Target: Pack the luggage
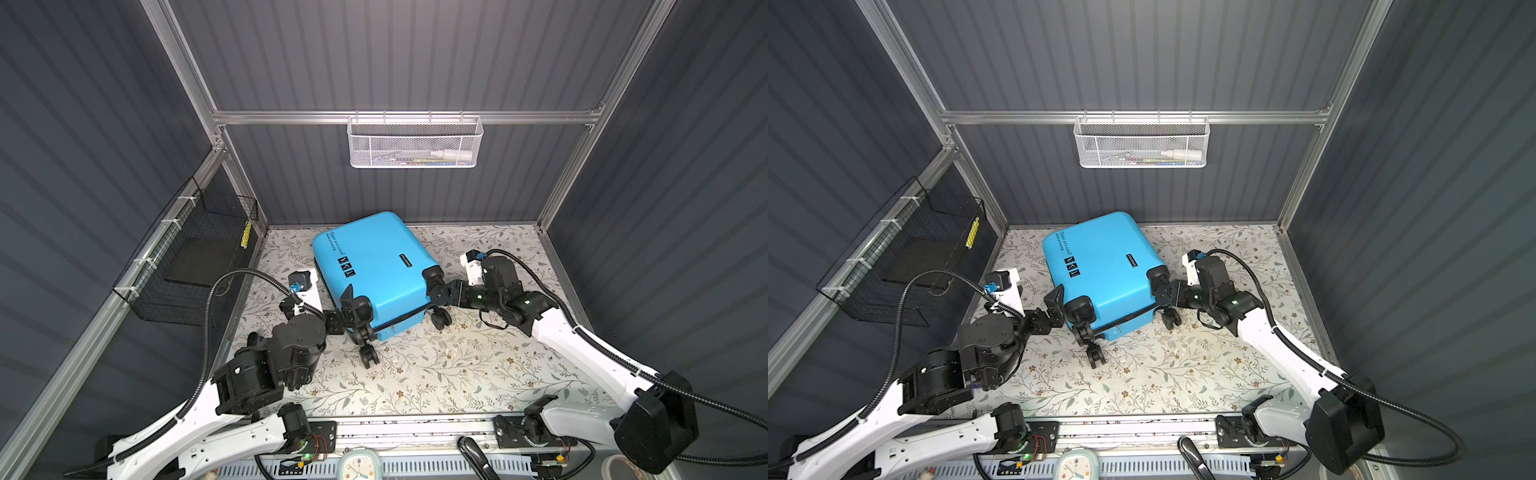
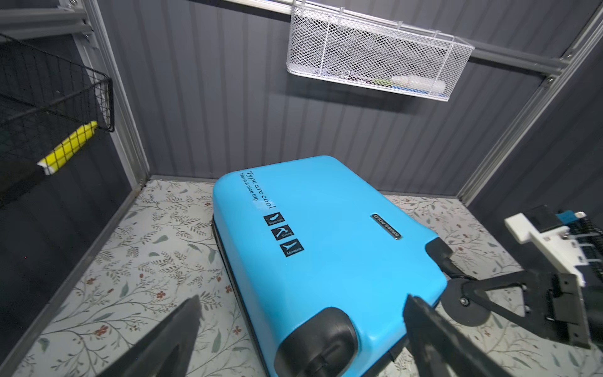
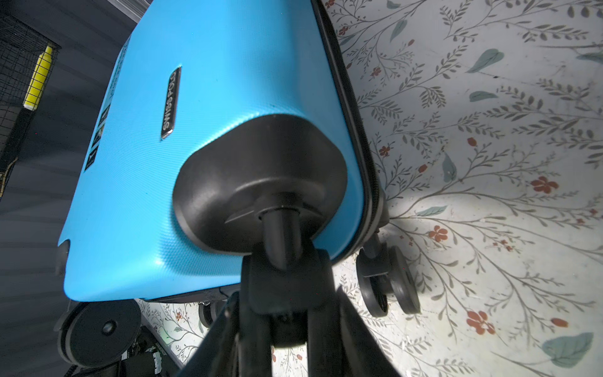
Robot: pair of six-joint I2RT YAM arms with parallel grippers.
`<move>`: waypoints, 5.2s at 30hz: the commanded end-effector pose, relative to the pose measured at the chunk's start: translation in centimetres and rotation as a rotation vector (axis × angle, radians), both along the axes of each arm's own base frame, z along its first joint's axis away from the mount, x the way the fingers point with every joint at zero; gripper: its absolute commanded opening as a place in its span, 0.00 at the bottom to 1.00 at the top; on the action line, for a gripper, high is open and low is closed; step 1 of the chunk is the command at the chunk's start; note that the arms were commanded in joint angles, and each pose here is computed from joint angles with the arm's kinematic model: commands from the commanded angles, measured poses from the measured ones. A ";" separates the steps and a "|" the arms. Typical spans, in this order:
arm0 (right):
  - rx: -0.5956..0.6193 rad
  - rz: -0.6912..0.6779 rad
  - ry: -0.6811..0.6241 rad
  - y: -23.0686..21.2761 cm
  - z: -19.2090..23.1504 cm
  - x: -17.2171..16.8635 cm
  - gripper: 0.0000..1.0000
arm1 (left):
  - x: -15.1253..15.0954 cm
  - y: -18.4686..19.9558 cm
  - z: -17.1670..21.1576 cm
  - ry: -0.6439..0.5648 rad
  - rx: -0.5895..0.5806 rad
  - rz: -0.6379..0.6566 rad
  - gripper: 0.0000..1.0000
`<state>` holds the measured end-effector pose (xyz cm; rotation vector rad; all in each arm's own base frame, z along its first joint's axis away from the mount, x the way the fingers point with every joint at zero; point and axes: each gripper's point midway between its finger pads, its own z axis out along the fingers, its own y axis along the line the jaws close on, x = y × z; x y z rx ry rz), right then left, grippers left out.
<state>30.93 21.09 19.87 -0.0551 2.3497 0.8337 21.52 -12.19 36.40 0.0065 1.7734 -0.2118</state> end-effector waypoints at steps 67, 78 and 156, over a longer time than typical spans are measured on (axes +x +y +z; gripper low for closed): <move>-0.165 -0.113 0.154 -4.4 -6.0 -5.8 0.00 | 27.1 -5.5 -0.4 0.163 -0.479 -0.564 1.00; -0.178 -0.139 0.152 -5.1 -6.3 -5.9 0.00 | 22.5 -1.2 -0.9 0.031 -0.967 -0.714 1.00; -0.169 -0.060 0.098 -4.3 -4.5 -5.9 0.00 | 3.5 -16.8 -24.1 -0.156 -0.069 -0.300 0.51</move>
